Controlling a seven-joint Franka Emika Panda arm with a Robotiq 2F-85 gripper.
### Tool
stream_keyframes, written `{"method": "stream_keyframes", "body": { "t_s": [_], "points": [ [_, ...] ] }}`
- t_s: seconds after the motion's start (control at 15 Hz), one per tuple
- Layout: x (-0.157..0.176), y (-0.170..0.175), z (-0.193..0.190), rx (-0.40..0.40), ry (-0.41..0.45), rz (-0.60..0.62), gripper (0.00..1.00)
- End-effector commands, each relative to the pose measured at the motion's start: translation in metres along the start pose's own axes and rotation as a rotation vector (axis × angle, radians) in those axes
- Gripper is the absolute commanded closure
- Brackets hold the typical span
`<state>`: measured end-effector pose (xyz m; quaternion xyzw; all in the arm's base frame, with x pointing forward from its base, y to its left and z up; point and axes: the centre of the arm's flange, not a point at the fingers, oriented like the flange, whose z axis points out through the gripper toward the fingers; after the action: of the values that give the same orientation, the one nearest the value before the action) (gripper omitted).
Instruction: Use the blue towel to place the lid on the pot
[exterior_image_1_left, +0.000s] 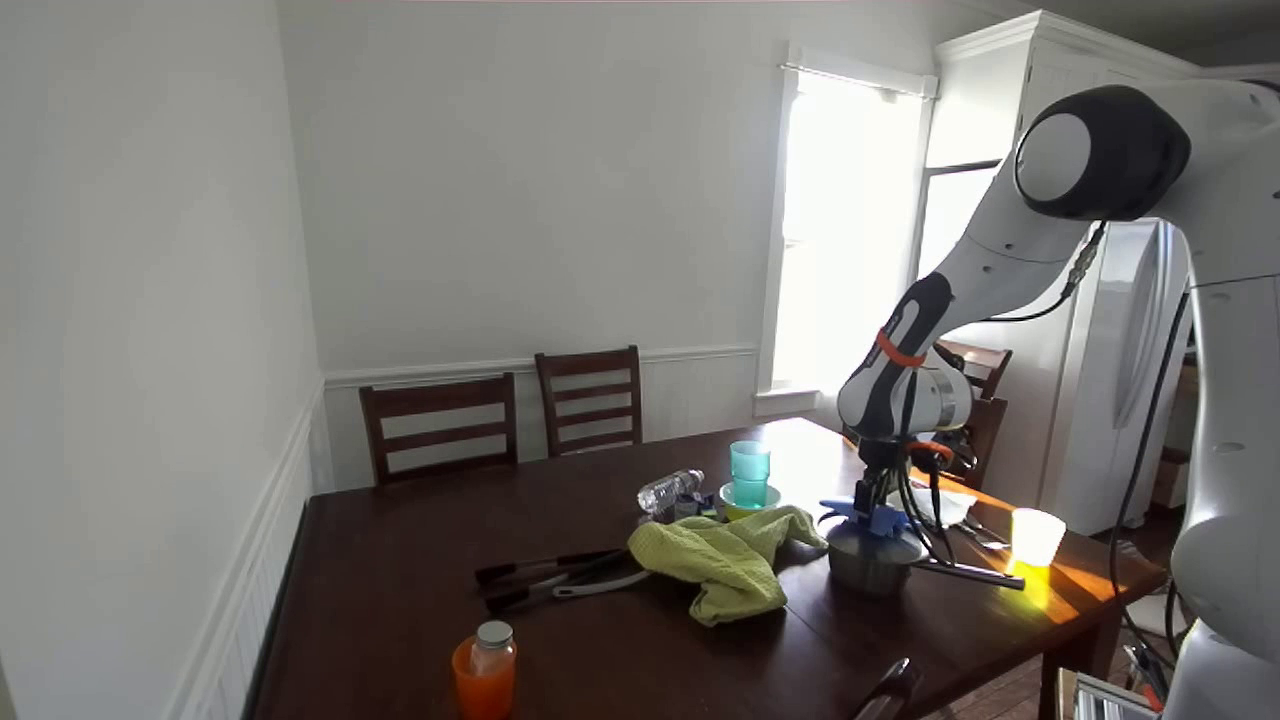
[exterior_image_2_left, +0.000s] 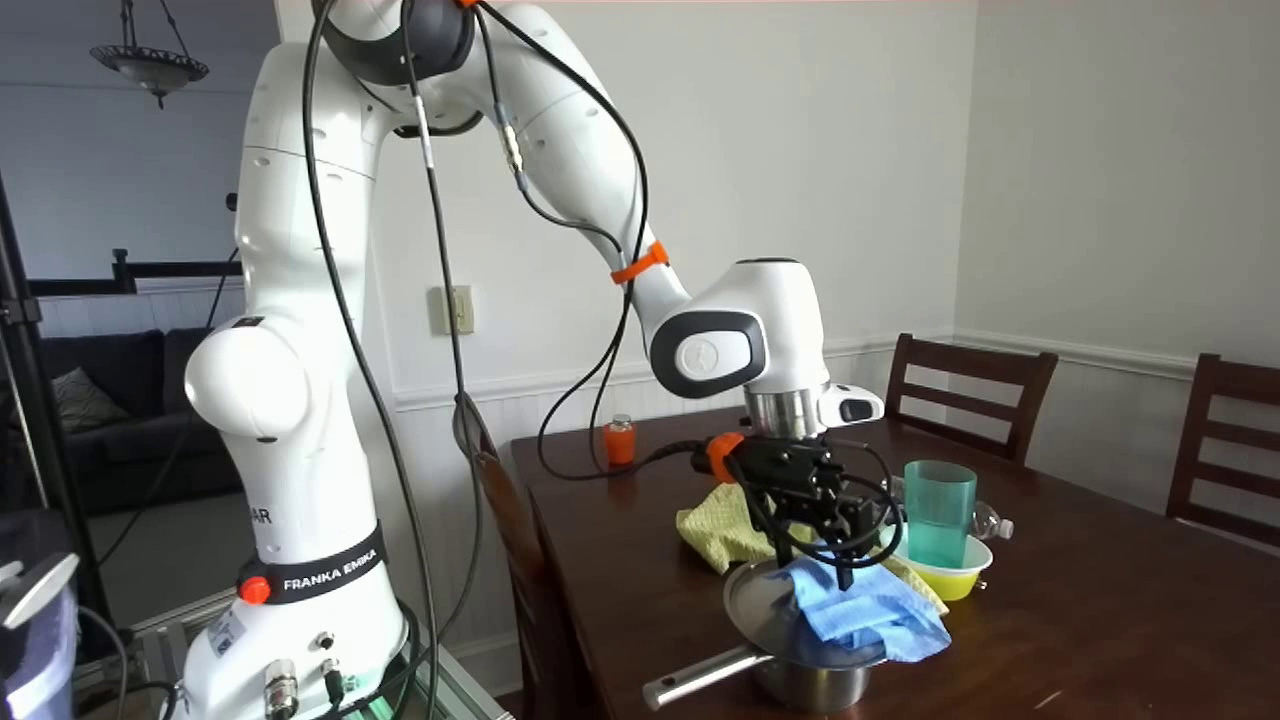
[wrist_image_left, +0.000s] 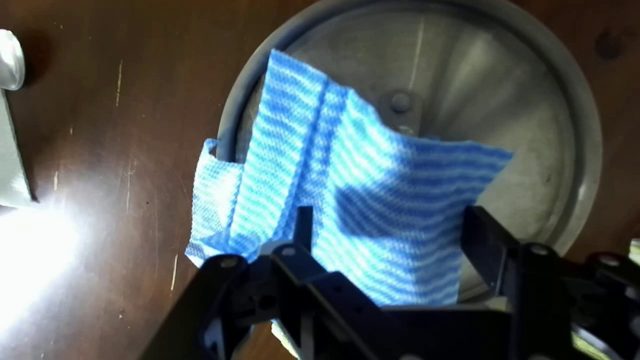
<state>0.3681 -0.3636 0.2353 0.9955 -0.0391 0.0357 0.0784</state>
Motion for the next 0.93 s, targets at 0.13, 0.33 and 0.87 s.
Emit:
{"method": "stream_keyframes", "body": {
  "t_s": [0.13,0.33,0.87],
  "points": [
    [0.004,0.003,-0.006,-0.014,0.016,0.018,0.05],
    [0.004,0.001,-0.011,-0.011,0.02,0.026,0.0],
    [0.001,0.001,-0.06,-0.029,0.073,0.039,0.0]
  ]
}}
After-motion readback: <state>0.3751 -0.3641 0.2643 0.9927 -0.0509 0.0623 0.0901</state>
